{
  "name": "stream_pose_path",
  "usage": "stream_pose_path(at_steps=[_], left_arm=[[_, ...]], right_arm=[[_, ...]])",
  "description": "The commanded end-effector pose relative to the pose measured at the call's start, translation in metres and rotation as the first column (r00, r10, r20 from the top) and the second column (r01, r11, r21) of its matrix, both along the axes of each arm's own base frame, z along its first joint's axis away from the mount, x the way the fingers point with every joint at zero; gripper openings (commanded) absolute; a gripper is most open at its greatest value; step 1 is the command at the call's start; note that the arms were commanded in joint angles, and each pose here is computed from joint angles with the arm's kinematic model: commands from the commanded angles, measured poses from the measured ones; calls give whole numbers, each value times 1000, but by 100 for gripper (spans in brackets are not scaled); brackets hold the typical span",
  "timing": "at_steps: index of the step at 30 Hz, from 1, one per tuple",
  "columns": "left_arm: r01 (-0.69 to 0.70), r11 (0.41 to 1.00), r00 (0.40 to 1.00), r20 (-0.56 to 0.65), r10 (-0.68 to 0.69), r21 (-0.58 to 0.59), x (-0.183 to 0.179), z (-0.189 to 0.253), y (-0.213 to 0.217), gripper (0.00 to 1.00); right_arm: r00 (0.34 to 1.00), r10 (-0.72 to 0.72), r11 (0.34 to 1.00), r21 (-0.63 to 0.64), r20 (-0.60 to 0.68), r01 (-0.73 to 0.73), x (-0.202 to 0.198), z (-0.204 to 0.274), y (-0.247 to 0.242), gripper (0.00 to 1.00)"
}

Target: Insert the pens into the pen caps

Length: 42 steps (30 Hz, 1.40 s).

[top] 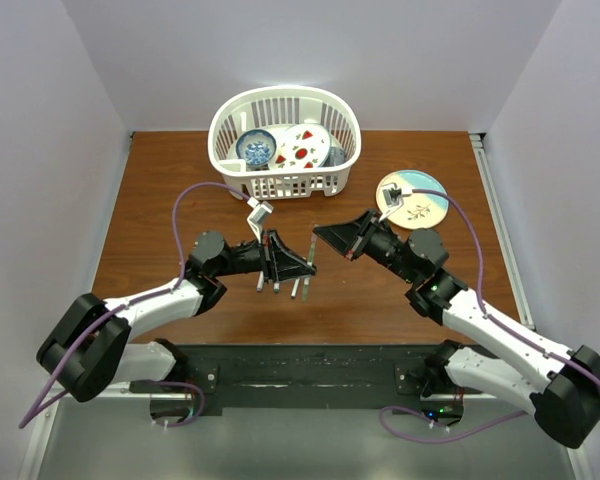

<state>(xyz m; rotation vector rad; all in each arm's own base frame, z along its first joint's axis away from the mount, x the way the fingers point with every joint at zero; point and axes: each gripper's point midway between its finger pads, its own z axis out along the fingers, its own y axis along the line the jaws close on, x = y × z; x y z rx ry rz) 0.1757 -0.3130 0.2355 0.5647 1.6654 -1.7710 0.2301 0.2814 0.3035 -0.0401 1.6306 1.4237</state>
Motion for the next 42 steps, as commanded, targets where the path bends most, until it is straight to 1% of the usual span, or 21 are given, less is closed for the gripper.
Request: stream_pose_path(at_steps=[1,14,26,32,36,42], left_arm=[[20,999,995,97,-16,-44,-4,25,0,0],[18,999,994,107,-13,-48,-5,28,1,0],[1,999,995,100,3,-45,-1,28,0,0],[-3,999,994,107,9,-50,1,32,-1,0],[-1,999,994,112,7,-54,1,34,-1,0],[-1,999,994,108,6,-47,1,32,-2,0]], right_arm=[[997,-32,999,12,65,31,7,23,0,0],[997,-26,1000,-12,69,26,7,20,1,0],[998,18,1000,-3,59,-17,-7,16,-1,0],[1000,29,999,-37,8,-28,-6,-7,3,0],[1000,23,998,-50,6,-23,-6,-13,4,0],[999,17,999,-40,28,-15,-6,-1,2,0]])
